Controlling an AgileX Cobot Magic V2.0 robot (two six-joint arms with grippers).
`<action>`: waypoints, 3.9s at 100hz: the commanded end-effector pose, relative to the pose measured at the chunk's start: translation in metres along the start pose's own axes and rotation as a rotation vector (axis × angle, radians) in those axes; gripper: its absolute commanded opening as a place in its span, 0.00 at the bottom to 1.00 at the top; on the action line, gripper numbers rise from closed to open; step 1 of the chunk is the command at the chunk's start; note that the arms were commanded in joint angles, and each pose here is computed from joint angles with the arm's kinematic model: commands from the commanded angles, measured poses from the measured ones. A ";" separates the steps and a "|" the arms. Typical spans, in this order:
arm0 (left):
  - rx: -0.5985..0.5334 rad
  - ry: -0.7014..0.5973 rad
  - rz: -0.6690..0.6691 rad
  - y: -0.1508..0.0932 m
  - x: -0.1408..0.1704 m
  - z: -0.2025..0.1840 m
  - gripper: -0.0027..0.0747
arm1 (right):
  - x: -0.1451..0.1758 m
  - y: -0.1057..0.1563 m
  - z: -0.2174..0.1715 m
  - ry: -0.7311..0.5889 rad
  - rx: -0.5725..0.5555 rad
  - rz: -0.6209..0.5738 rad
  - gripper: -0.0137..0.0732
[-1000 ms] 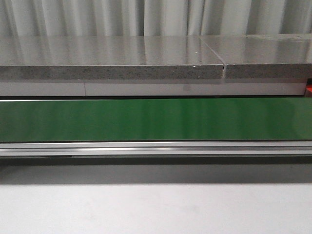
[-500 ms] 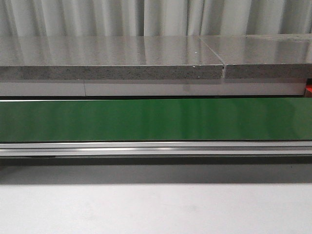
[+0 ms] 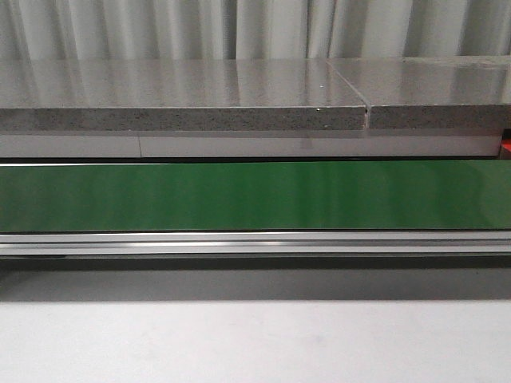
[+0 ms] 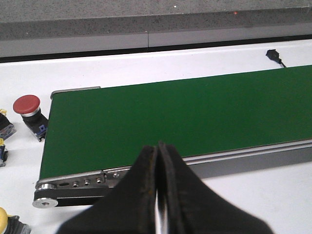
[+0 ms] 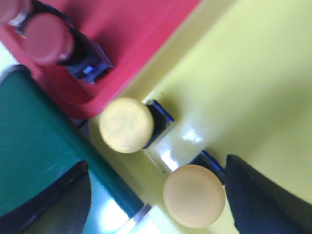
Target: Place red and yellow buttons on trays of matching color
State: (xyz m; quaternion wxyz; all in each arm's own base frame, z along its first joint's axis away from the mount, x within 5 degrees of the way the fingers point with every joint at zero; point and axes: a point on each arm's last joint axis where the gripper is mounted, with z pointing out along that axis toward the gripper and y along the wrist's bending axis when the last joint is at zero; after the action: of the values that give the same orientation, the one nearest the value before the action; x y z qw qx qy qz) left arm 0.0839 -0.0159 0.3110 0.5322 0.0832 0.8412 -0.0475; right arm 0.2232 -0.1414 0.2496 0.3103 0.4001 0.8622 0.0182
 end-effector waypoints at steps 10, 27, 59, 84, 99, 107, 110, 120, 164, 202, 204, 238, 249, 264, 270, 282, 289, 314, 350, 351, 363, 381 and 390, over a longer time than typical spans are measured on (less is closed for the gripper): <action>0.011 -0.090 -0.014 -0.001 -0.014 -0.004 0.01 | -0.002 0.037 -0.042 -0.169 -0.114 -0.248 0.53; 0.011 -0.090 -0.014 -0.001 -0.014 -0.004 0.01 | 0.019 0.072 -0.063 -0.189 -0.230 -0.439 0.09; 0.011 -0.090 -0.014 -0.001 -0.014 -0.004 0.01 | 0.063 0.112 -0.116 -0.252 -0.450 -0.696 0.08; 0.011 -0.090 -0.014 -0.001 -0.014 -0.004 0.01 | 0.100 0.105 -0.158 -0.359 -0.615 -0.845 0.08; 0.011 -0.090 -0.014 -0.001 -0.014 -0.004 0.01 | 0.122 0.078 -0.167 -0.416 -0.677 -0.854 0.08; 0.011 -0.090 -0.014 -0.001 -0.014 -0.004 0.01 | 0.132 0.062 -0.169 -0.444 -0.691 -0.847 0.08; 0.011 -0.090 -0.014 -0.001 -0.014 -0.004 0.01 | 0.136 0.056 -0.168 -0.450 -0.694 -0.845 0.08; 0.011 -0.090 -0.014 -0.001 -0.014 -0.004 0.01 | 0.146 0.039 -0.173 -0.500 -0.717 -0.832 0.08; 0.010 -0.116 -0.019 -0.001 -0.016 -0.004 0.01 | 0.154 0.020 -0.183 -0.586 -0.757 -0.807 0.08; -0.120 0.002 -0.205 0.020 -0.056 0.029 0.01 | 0.154 0.020 -0.183 -0.586 -0.757 -0.806 0.08; -0.129 0.005 -0.209 0.022 -0.060 0.030 0.01 | 0.154 0.020 -0.183 -0.586 -0.757 -0.806 0.08; -0.341 0.322 -0.380 0.090 -0.085 0.088 0.32 | 0.154 0.020 -0.183 -0.586 -0.757 -0.806 0.08; -0.375 0.372 -0.420 0.108 -0.081 0.104 0.63 | 0.154 0.020 -0.183 -0.586 -0.757 -0.806 0.08; -0.396 0.492 -0.439 0.129 -0.068 0.124 0.72 | 0.154 0.020 -0.183 -0.586 -0.757 -0.806 0.08; -0.404 0.557 -0.463 0.139 -0.061 0.134 0.70 | 0.154 0.020 -0.183 -0.586 -0.757 -0.806 0.08; -0.423 0.628 -0.510 0.162 -0.055 0.150 0.69 | 0.154 0.020 -0.183 -0.586 -0.757 -0.806 0.08; -0.425 0.679 -0.537 0.173 -0.053 0.159 0.69 | 0.154 0.020 -0.183 -0.586 -0.757 -0.806 0.08; -0.423 0.760 -0.546 0.205 -0.052 0.197 0.69 | 0.154 0.020 -0.183 -0.586 -0.757 -0.806 0.08; -0.408 0.846 -0.563 0.236 -0.038 0.251 0.69 | 0.154 0.020 -0.183 -0.586 -0.757 -0.806 0.08; -0.408 0.846 -0.564 0.237 -0.037 0.252 0.69 | 0.154 0.020 -0.183 -0.586 -0.757 -0.806 0.08; -0.407 0.850 -0.565 0.244 -0.035 0.263 0.69 | 0.154 0.020 -0.183 -0.586 -0.757 -0.806 0.08; -0.411 0.831 -0.560 0.246 -0.036 0.266 0.54 | 0.154 0.020 -0.183 -0.586 -0.757 -0.806 0.08; -0.411 0.831 -0.560 0.246 -0.036 0.266 0.40 | 0.154 0.020 -0.183 -0.586 -0.757 -0.806 0.08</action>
State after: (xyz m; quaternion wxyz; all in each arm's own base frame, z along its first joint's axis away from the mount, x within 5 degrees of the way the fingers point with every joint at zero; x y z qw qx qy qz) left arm 0.3827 0.1766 0.2010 0.0791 -0.2352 0.9687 0.0081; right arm 0.0595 0.0204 0.3093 0.6009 -0.1073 0.7860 0.0976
